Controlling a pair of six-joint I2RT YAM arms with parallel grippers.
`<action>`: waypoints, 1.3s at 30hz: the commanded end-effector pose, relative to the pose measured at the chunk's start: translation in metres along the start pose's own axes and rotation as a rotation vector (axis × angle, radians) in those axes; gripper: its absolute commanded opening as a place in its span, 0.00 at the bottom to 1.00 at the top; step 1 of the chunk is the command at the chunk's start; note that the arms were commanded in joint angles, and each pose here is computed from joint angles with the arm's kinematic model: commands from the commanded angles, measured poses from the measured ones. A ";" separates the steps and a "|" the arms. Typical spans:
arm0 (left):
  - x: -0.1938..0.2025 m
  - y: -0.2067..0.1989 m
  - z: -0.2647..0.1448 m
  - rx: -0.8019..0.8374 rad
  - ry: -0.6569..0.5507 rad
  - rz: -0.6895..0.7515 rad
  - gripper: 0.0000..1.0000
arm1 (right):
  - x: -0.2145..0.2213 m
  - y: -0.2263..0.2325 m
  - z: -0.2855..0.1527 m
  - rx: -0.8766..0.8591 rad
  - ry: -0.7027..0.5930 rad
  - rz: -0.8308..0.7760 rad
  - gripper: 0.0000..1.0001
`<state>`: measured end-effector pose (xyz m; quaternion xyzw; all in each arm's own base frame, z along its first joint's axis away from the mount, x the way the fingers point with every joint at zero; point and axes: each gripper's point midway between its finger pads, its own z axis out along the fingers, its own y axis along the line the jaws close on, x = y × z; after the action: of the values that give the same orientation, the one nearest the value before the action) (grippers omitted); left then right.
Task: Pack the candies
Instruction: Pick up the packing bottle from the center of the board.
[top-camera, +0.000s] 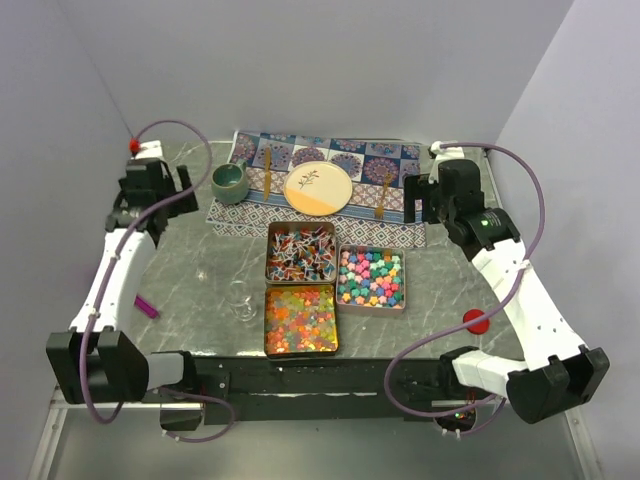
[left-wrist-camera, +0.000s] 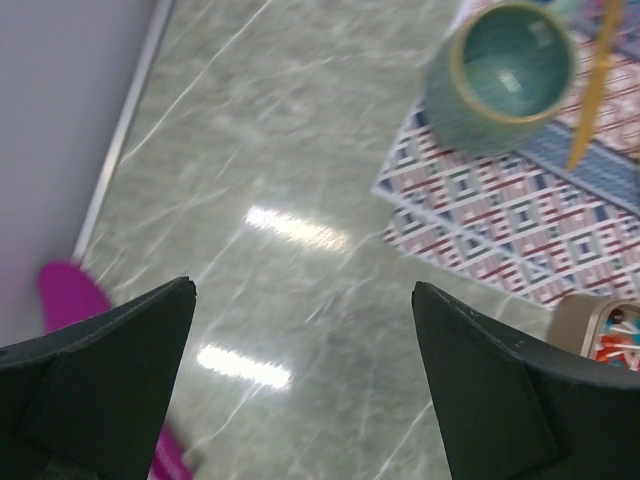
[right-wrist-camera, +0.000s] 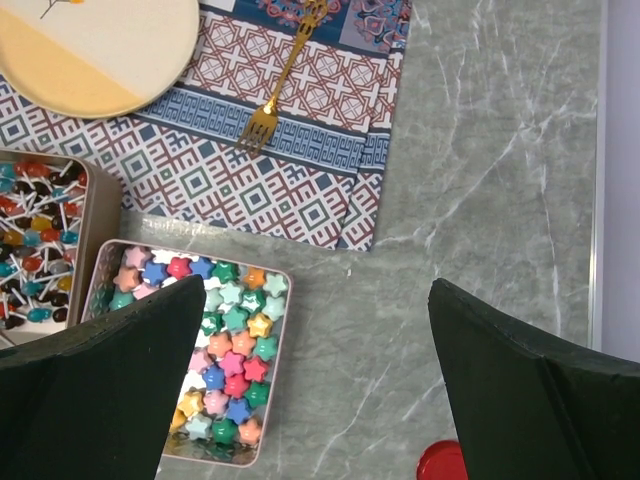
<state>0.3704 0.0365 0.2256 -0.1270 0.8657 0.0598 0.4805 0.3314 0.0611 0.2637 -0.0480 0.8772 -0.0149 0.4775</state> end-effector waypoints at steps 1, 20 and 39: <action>0.027 0.030 -0.024 -0.060 0.184 -0.001 0.97 | -0.017 0.004 -0.007 -0.028 -0.074 -0.002 1.00; 0.055 -0.130 -0.146 0.936 0.143 0.452 0.78 | -0.006 0.050 0.012 -0.290 -0.034 -0.133 1.00; 0.175 -0.079 -0.111 0.808 0.390 0.901 0.66 | 0.007 0.051 0.009 -0.313 -0.013 -0.166 1.00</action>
<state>0.2014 -0.1022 0.1434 0.4137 0.8689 -0.1412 0.2322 0.3303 0.1079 0.2355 -0.1855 0.8706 0.0769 0.4491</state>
